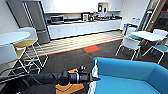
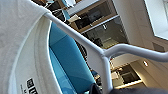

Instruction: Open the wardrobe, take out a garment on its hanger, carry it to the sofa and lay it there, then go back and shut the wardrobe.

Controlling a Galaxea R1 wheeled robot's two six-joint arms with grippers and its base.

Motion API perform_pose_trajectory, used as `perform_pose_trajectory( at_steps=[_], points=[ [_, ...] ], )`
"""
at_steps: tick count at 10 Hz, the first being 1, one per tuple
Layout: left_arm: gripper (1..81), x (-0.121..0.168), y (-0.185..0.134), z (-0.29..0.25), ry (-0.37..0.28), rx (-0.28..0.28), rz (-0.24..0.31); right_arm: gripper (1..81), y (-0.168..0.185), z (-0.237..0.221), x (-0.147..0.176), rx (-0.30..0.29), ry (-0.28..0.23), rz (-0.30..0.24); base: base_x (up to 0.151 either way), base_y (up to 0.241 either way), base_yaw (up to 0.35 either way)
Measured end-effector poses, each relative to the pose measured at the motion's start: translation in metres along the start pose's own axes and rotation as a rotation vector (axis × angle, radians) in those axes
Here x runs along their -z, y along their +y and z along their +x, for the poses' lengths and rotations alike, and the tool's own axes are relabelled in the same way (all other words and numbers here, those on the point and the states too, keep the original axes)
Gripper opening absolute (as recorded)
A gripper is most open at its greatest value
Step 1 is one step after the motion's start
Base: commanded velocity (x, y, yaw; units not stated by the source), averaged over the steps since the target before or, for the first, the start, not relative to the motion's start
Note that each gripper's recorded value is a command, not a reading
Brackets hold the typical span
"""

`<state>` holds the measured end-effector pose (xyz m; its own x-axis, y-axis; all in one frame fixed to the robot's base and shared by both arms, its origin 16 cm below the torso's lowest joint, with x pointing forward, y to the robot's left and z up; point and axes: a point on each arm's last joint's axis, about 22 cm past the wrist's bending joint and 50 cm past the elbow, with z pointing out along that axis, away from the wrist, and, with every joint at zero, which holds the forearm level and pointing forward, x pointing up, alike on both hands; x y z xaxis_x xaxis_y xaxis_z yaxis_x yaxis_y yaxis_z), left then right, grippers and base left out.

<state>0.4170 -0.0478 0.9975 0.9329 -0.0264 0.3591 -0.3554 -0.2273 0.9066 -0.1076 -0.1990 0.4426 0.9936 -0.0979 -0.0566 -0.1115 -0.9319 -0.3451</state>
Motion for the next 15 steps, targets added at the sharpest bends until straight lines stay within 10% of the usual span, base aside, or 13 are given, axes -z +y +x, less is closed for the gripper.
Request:
perform_pose_trajectory(
  at_steps=[15],
  points=[
    [1.0, 0.011, -0.005, 0.003, 0.016, 0.002, 0.012, 81.1, -0.003, 0.002, -0.001, 0.003, 0.006, 0.003, 0.000, 0.000, -0.360]
  ],
)
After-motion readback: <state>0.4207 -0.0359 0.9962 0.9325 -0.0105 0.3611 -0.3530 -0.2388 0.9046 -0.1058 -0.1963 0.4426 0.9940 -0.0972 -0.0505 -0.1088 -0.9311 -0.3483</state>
